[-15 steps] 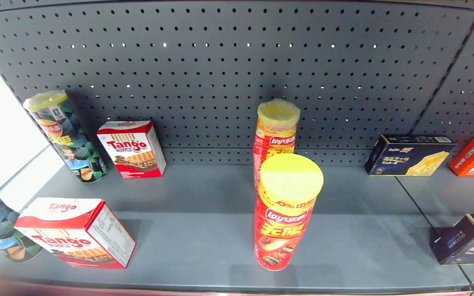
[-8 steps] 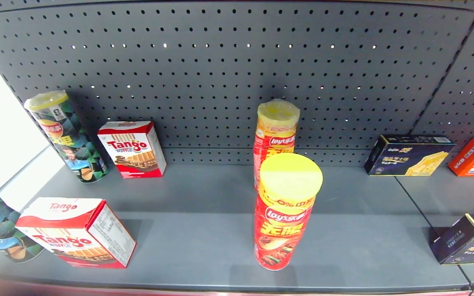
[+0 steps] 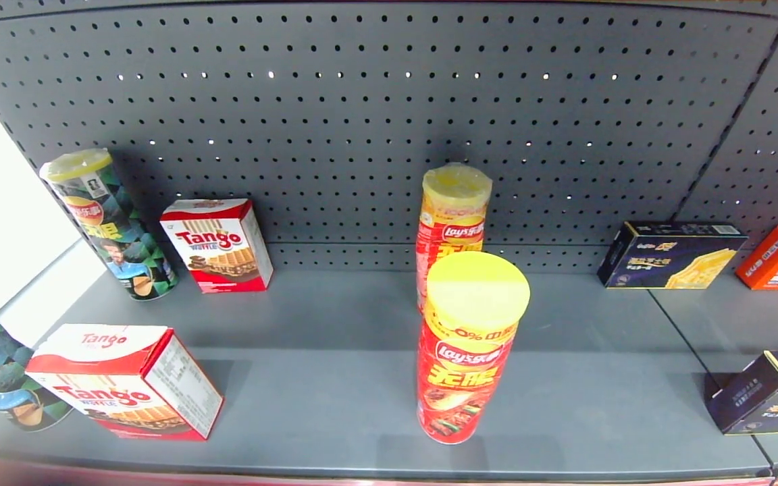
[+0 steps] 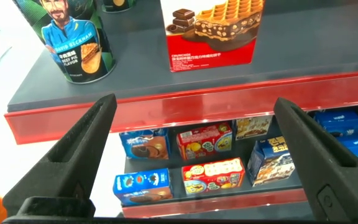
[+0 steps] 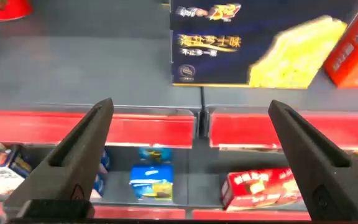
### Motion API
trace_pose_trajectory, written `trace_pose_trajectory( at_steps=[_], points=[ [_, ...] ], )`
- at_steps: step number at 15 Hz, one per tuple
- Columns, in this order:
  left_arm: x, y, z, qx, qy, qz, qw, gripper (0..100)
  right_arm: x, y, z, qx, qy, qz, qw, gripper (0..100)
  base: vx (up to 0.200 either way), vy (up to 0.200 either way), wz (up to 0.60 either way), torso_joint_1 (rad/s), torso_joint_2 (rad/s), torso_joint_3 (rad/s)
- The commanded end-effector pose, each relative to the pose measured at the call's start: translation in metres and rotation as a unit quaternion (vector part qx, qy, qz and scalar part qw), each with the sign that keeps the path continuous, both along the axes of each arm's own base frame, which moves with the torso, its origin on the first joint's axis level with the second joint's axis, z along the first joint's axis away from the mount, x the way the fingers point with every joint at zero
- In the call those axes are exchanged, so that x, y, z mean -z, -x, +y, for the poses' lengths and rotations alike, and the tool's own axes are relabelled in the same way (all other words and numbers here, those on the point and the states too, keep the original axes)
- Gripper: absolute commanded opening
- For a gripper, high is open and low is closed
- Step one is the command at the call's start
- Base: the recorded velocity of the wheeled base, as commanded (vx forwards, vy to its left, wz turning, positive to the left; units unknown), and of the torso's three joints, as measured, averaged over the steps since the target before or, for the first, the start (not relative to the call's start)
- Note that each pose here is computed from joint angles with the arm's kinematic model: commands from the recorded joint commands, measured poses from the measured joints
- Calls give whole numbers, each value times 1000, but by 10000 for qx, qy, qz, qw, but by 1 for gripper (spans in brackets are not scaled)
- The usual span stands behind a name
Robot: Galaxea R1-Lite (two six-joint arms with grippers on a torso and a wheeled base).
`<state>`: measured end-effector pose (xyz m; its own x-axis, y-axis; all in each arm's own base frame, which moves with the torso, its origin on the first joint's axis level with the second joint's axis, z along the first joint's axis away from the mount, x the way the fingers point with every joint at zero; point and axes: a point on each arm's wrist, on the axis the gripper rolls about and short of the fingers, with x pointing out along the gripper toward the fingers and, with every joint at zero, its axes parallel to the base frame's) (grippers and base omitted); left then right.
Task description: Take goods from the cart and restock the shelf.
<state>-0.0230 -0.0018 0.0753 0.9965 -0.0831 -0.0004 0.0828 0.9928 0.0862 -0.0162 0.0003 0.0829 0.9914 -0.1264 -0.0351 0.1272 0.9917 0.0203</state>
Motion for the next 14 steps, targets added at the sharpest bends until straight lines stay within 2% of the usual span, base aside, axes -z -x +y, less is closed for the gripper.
trace_pose_trajectory(
  at_steps=[1, 2, 7, 9, 11, 14],
  points=[
    [0, 0, 0, -9, 2, 6, 10000, 100, 6, 0, -1, 305, -64, 276, 9991, 100, 0, 0, 0, 0, 0, 0],
    [0, 0, 0, -2, 10, 14, 10000, 100, 6, 0, -1, 117, 117, 280, 9995, 100, 0, 0, 0, 0, 0, 0],
    [0, 0, 0, 6, 25, 15, 10000, 100, 6, 0, -1, 109, 117, 280, 9995, 100, 0, 0, 0, 0, 0, 0],
    [0, 0, 0, -2, 25, 15, 10000, 100, 6, 2, -2, -381, 155, 168, 9990, 100, 0, 0, 0, 0, 0, 0],
    [0, 0, 0, -2, 25, 15, 10000, 100, 7, 7, -1, -237, 142, -162, 9995, 100, 0, 0, 0, 0, 0, 0],
    [0, 0, 0, 6, 25, 15, 10000, 100, 7, 7, -1, -245, 150, -169, 9994, 100, 0, 0, 0, 0, 0, 0]
  ],
)
